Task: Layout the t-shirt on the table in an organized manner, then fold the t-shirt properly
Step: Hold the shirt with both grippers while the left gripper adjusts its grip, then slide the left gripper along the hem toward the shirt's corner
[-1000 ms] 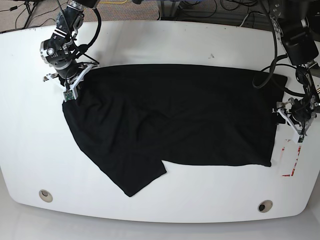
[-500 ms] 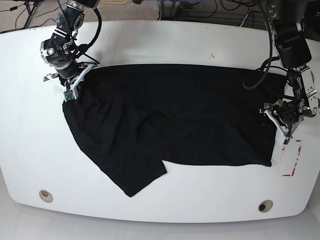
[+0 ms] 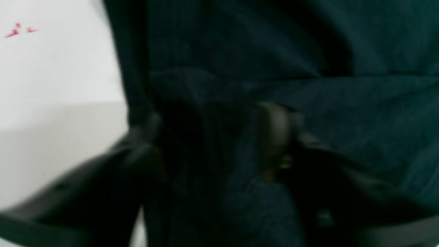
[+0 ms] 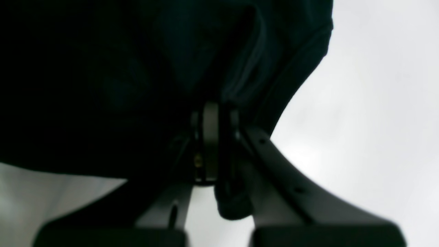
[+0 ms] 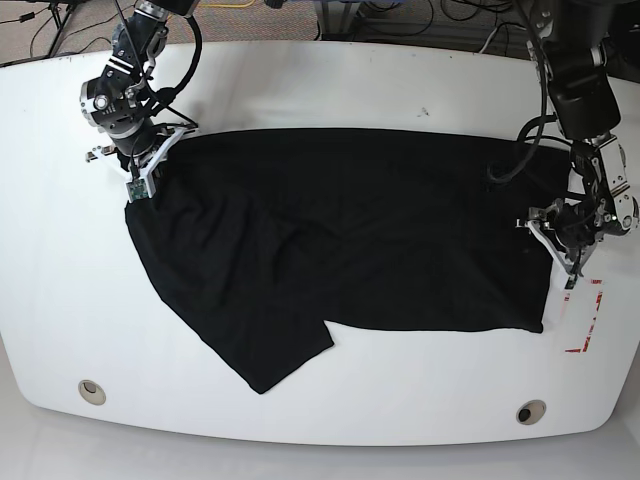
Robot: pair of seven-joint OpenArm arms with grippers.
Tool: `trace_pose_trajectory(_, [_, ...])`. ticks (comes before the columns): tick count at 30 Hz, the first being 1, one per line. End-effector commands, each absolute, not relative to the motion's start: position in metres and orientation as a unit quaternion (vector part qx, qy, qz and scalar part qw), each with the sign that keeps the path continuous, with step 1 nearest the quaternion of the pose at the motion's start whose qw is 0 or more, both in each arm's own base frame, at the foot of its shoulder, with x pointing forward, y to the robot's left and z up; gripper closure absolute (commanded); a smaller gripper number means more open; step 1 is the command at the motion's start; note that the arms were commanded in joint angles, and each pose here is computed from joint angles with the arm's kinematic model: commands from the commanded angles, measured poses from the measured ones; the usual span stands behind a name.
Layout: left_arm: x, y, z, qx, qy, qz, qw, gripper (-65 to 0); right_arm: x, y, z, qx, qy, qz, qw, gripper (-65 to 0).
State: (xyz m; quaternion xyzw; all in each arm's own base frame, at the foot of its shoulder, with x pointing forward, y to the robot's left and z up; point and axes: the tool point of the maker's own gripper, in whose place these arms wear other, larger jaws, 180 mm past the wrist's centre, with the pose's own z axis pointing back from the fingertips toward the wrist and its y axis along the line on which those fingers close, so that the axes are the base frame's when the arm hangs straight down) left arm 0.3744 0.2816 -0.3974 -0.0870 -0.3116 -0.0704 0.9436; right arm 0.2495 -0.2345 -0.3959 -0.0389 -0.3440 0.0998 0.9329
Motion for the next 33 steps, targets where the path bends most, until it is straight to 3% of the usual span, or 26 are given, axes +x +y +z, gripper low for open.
trace_pose_trajectory(1, [0.388, 0.289, -0.378, -0.079, -0.339, -0.072, 0.934, -17.1, 0.259, -0.237, -0.382, -0.046, -0.368, 0.102, 0.923, 0.0])
trace_pose_trajectory(4, [0.388, 0.289, -0.378, -0.079, -0.339, -0.073, 0.935, -12.5, 0.259, -0.237, -0.382, -0.046, -0.368, 0.102, 0.923, 0.0])
trace_pose_trajectory(13, [0.387, 0.291, -0.378, -0.078, -0.338, -0.073, 0.935, -10.6, 0.260, -0.237, -0.382, -0.046, -0.370, 0.102, 0.922, 0.0])
trace_pose_trajectory(18, [0.386, 0.290, -0.376, -0.080, -0.339, -0.080, 0.934, -0.7, 0.260, -0.237, -0.381, -0.046, -0.370, 0.102, 0.922, 0.0])
trace_pose_trajectory(33, [0.372, 0.299, -0.350, -0.034, -0.381, -0.085, 0.920, -0.1, 0.260, -0.238, -0.381, -0.046, -0.370, 0.101, 0.922, 0.0])
